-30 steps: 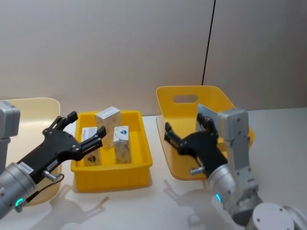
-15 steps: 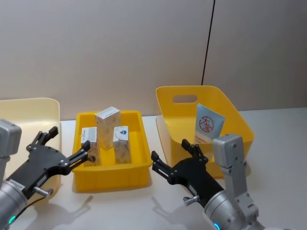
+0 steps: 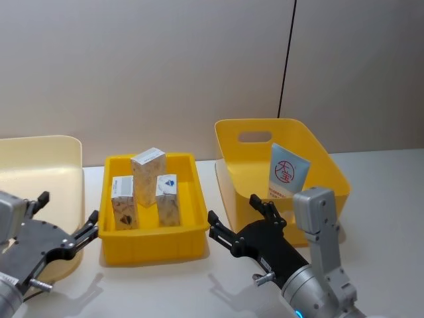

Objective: Bimanual collaborative sorting of washing and personal care products

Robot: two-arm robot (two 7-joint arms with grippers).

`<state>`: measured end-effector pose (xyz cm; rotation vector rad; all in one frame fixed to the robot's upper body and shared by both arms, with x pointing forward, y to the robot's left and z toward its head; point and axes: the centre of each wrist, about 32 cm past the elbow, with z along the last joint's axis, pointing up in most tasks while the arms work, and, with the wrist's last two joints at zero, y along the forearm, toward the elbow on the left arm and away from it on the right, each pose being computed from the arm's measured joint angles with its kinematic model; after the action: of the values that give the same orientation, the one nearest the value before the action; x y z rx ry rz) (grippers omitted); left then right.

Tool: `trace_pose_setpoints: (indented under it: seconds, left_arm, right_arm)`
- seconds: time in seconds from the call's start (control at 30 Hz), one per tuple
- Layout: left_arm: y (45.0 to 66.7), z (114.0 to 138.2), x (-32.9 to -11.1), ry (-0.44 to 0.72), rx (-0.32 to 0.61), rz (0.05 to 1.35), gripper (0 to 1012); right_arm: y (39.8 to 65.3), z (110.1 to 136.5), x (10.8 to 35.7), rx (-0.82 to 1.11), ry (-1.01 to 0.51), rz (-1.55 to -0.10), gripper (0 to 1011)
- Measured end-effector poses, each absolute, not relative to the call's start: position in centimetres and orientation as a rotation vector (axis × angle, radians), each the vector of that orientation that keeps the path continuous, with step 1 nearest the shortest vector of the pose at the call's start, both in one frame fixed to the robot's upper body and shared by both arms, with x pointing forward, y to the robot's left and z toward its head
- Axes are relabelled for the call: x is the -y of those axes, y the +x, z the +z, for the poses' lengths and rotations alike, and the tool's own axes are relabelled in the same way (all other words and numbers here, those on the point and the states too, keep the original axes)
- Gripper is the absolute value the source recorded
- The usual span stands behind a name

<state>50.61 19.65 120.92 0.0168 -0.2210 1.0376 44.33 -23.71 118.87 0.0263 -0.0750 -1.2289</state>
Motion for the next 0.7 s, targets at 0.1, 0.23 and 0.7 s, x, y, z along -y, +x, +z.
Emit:
trace_pose_setpoints:
  seconds: [0.1, 0.23, 0.7]
  left_arm:
    - [50.1, 120.7, -19.7, 0.035, 0.238, 1.071, 1000]
    - [49.5, 120.5, -19.8, 0.053, 0.257, 1.106, 1000]
    - [49.2, 120.4, -19.8, 0.062, 0.267, 1.123, 1000]
  right_arm:
    - [44.3, 118.9, 23.7, 0.075, 0.027, -1.228, 1001]
    - [44.4, 118.9, 23.8, 0.074, 0.028, -1.223, 1001]
    - [46.2, 119.1, 23.4, 0.073, 0.038, -1.189, 1001]
